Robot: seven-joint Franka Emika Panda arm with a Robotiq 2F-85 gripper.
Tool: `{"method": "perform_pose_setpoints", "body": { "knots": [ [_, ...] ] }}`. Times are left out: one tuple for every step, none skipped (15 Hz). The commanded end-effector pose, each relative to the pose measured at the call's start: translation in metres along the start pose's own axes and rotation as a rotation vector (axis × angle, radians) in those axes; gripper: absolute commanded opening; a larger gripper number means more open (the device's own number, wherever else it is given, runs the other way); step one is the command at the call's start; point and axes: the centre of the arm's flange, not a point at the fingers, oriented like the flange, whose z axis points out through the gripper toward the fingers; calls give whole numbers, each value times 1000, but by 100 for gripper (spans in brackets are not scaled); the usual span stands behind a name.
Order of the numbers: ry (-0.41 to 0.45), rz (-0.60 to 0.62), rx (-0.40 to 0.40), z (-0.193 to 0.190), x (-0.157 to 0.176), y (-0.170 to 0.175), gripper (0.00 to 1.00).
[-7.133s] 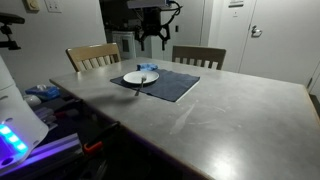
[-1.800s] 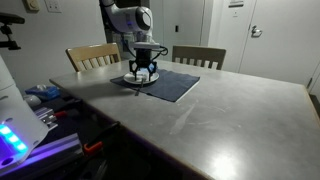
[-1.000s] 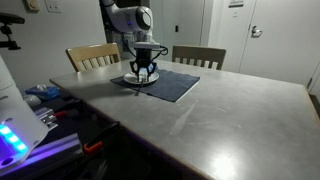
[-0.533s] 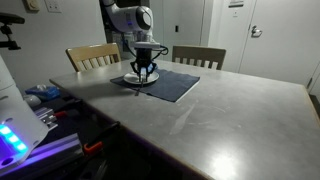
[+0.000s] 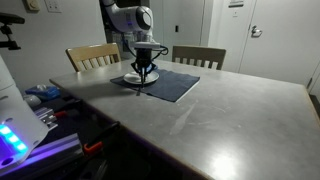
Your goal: Remove the fork from the white plate and place it on the placemat
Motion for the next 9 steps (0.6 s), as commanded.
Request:
{"method": "perform_pose_setpoints", "body": {
  "knots": [
    [1, -14, 4, 7, 3, 3, 2],
    [1, -14, 3, 7, 4, 3, 2],
    [1, -14, 2, 7, 3, 3, 2],
    [0, -14, 2, 6, 3, 3, 2],
    [-2, -13, 1, 6, 3, 3, 2],
    [-3, -11, 0, 5, 3, 2, 2],
    [-2, -8, -1, 4, 2, 2, 2],
    [-1, -5, -3, 4, 1, 1, 2],
    [1, -2, -7, 3, -1, 1, 2]
  ]
}}
